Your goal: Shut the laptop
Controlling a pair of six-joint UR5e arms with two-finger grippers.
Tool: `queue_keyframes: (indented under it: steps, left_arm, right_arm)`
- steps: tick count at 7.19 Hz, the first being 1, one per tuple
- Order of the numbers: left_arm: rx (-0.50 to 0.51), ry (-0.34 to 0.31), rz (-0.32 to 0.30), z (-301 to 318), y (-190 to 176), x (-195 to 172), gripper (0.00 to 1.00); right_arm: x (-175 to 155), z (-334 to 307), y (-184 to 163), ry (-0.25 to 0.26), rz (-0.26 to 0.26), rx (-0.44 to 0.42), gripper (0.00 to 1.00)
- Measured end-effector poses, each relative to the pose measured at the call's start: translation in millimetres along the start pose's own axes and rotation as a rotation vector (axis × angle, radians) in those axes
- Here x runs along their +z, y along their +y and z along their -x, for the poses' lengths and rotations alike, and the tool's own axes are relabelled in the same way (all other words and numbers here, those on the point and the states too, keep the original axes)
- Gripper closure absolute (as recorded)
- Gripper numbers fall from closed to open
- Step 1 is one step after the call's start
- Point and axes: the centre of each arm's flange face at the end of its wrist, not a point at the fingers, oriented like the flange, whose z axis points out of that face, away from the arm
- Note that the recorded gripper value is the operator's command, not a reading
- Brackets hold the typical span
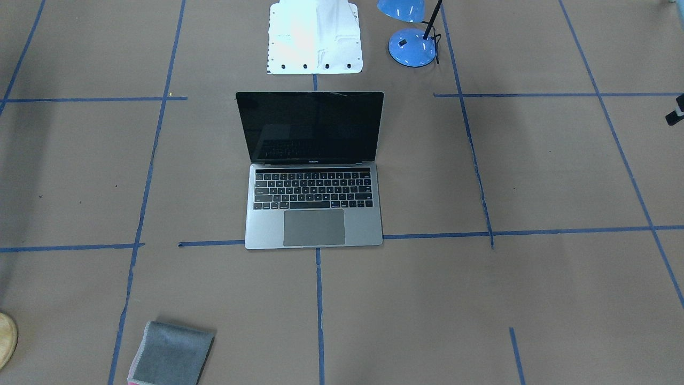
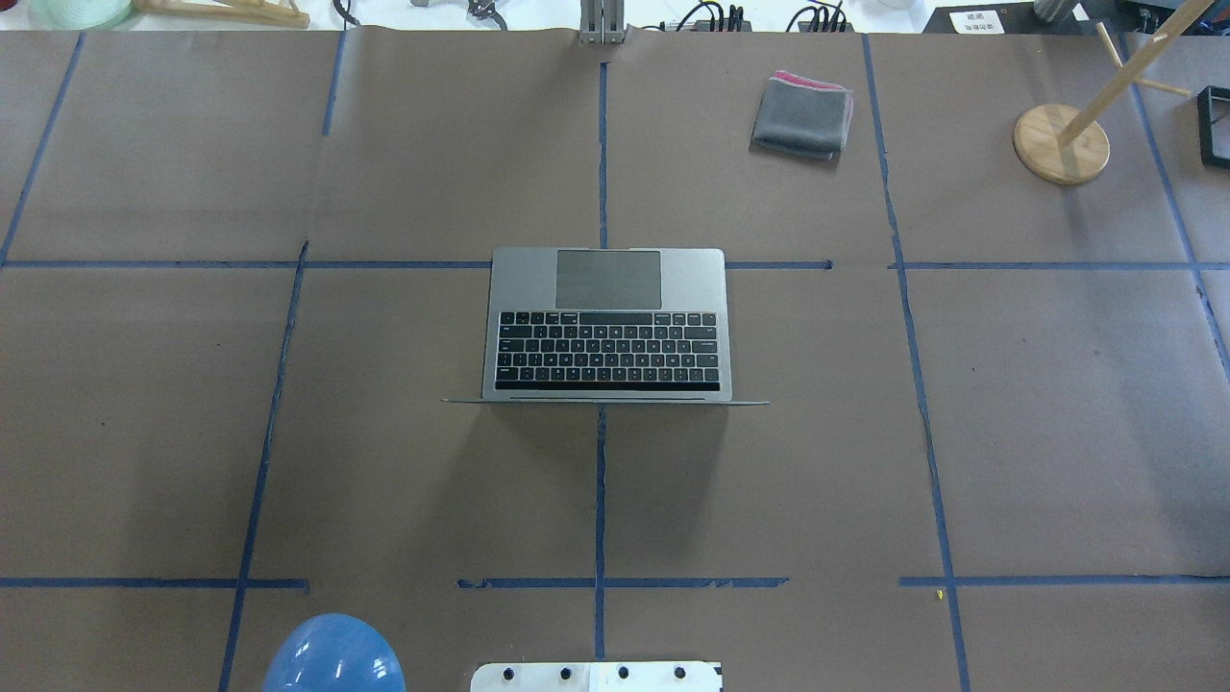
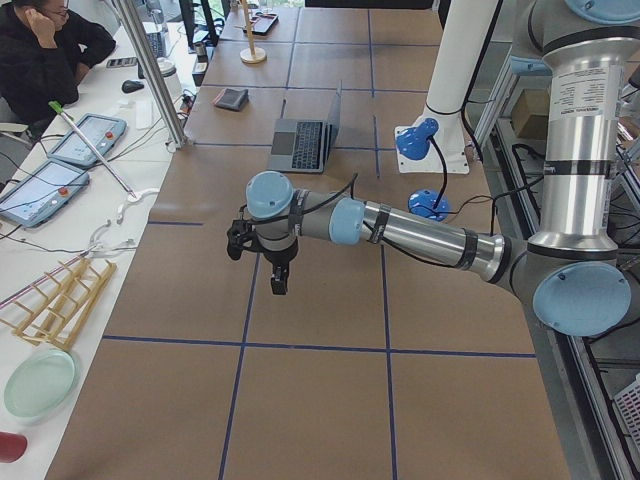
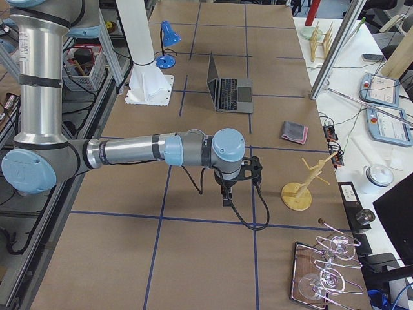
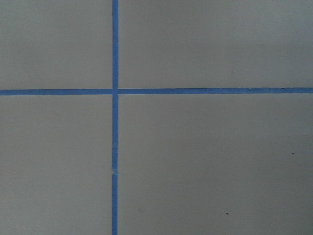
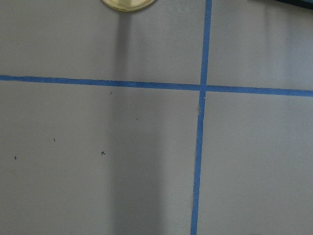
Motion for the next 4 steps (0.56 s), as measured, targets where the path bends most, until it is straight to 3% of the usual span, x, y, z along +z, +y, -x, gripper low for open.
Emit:
queue_keyframes:
  steps: [2, 4]
  left_arm:
    - [-0.014, 0.029, 0.032, -87.3, 13.0, 25.5, 0.01]
    - [0.018, 0.086, 0.003, -149.4, 25.3, 54.6, 0.05]
  right_arm:
    - [-5.6, 33.5, -4.2, -0.040, -0.010, 0.022, 0.03]
    - [-2.6, 83.1, -10.7, -0.056, -0.019, 0.051, 0.20]
